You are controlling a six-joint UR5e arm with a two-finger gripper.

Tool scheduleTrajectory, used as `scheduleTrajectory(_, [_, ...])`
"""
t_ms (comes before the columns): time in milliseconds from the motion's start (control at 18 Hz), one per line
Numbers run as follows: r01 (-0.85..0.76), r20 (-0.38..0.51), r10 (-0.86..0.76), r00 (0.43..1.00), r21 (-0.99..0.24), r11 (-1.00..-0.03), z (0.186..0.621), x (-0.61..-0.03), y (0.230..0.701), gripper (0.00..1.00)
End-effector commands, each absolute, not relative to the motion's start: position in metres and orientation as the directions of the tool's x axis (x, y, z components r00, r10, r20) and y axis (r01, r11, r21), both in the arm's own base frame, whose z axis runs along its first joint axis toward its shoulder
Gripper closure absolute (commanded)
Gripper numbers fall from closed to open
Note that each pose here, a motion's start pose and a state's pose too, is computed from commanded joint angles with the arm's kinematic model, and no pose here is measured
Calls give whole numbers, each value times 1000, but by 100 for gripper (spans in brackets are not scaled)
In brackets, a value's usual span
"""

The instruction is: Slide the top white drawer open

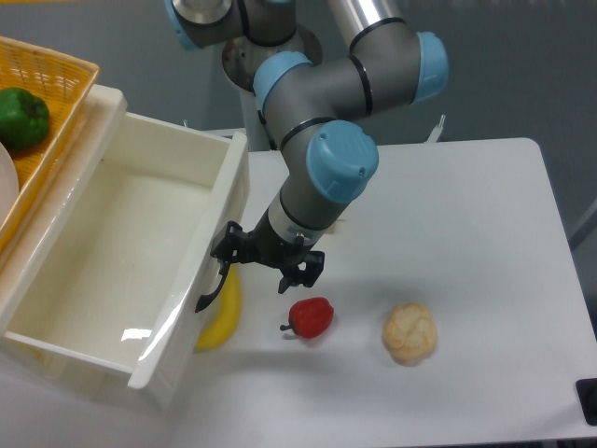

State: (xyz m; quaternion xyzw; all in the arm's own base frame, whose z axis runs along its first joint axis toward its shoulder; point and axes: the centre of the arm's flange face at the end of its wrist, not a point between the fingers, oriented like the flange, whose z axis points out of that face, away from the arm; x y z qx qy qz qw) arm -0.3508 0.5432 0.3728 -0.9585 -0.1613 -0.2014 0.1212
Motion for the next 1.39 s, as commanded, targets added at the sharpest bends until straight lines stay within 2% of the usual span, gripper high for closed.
scheduleTrajectory(111, [369,430,263,864,-184,-911,379,-357,538,0])
scheduleTrajectory(389, [340,361,233,903,-270,-901,398,-361,542,0])
scheduleTrajectory(556, [315,261,240,935,-301,-900,404,-371,540,0])
scheduleTrajectory(722, [288,140,259,956,-271,-918,401,-382,535,0])
scheduleTrajectory(944, [107,-8,110,994,-173,-979,382,-405,520,0])
scheduleTrajectory(1167, [-47,-45,-40,998,-148,-988,372,-443,495,0])
scheduleTrajectory(1389, [-240,-95,-228,969,-134,-962,379,-473,475,0])
